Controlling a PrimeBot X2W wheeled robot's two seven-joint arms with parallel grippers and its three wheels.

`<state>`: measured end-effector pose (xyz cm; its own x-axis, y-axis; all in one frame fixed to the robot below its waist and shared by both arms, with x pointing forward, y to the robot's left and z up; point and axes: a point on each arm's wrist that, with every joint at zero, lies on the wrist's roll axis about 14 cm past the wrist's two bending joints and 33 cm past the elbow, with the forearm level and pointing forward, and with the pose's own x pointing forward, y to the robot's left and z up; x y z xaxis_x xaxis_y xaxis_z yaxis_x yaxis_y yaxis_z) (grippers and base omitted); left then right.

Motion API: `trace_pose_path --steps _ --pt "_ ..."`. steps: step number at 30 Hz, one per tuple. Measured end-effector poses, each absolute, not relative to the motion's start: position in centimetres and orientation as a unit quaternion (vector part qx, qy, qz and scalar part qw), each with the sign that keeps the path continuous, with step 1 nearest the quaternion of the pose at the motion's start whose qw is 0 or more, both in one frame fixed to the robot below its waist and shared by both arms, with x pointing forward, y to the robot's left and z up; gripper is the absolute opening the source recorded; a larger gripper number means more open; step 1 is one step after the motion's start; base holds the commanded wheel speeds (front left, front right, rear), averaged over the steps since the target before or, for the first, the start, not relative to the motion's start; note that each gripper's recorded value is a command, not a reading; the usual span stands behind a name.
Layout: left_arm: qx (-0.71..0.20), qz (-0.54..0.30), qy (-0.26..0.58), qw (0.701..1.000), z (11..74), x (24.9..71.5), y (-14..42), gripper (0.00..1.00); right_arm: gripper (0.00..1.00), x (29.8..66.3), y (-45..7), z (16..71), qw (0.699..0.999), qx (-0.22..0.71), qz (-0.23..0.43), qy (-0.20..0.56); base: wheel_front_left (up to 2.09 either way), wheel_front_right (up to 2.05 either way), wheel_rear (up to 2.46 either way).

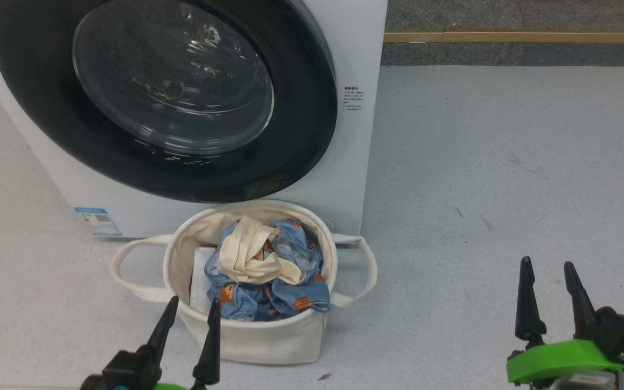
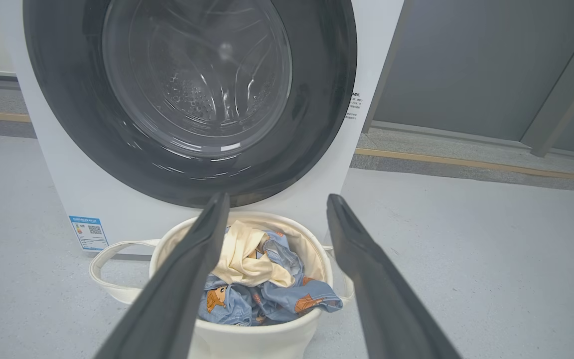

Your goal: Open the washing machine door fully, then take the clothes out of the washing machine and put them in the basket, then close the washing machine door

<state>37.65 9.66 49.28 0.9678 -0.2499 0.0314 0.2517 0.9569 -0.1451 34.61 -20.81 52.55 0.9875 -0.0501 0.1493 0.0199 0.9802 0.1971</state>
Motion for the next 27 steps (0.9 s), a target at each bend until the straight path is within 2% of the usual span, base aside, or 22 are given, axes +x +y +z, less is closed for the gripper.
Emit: trace_pose_path --steps 24,25,27 --pt "-0.073 -0.116 0.007 0.991 48.4 37.2 10.4 1.00 1.00 35.4 -19.6 52.3 0.993 0.098 0.000 -0.071 0.00 0.00 0.00" --pt "-0.073 -0.118 0.014 0.990 47.9 37.0 10.2 0.00 0.00 35.4 -19.6 52.0 0.993 0.099 0.001 -0.067 0.00 0.00 0.00" --pt "-0.071 -0.117 0.038 0.990 46.5 36.4 10.2 0.00 0.00 35.2 -19.5 50.7 0.994 0.102 -0.002 -0.045 0.00 0.00 0.00"
